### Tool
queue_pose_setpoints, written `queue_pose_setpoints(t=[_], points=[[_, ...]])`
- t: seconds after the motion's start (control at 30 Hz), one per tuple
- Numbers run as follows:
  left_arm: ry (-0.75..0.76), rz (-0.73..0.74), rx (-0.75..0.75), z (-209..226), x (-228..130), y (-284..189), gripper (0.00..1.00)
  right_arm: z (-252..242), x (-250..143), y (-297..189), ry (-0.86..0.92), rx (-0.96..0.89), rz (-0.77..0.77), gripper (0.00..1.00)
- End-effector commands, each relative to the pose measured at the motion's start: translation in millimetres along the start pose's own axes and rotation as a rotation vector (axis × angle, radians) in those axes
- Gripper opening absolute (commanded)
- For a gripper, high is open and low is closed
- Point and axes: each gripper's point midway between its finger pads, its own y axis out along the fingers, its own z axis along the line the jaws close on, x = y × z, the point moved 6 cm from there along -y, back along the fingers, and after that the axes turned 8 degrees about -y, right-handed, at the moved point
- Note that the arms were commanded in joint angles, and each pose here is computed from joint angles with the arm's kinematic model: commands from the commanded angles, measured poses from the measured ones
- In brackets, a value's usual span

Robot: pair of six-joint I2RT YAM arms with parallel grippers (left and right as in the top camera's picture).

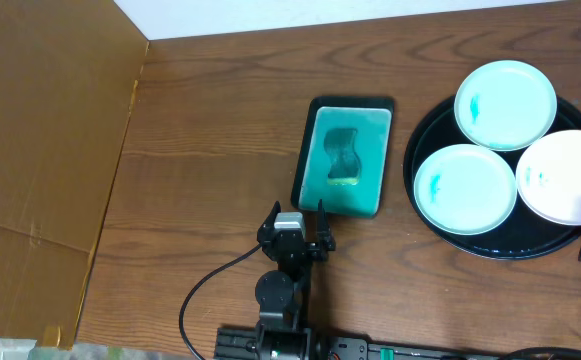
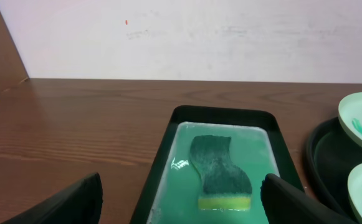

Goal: Clean dirty plates on tray and stack at the side
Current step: 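Move the left gripper over the sponge in the green tray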

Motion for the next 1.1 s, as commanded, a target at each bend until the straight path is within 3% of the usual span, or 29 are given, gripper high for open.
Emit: queue_pose_setpoints(t=[0.0,0.93,0.97,1.07], points=[[0.019,0.048,0.036,5,-13,1,0.82,0,0,0,-0.008,0.000,-0.001,0.99],[0.019,0.046,0.036,5,-12,1,0.82,0,0,0,-0.008,0.000,-0.001,0.99],[0.018,0.039,0.034,5,-11,1,1.00,0,0,0,-0.008,0.000,-0.001,0.99],[-0.034,-0.039,-0.004,0,4,1,1.00,0,0,0,-0.008,0.000,-0.001,0.99]])
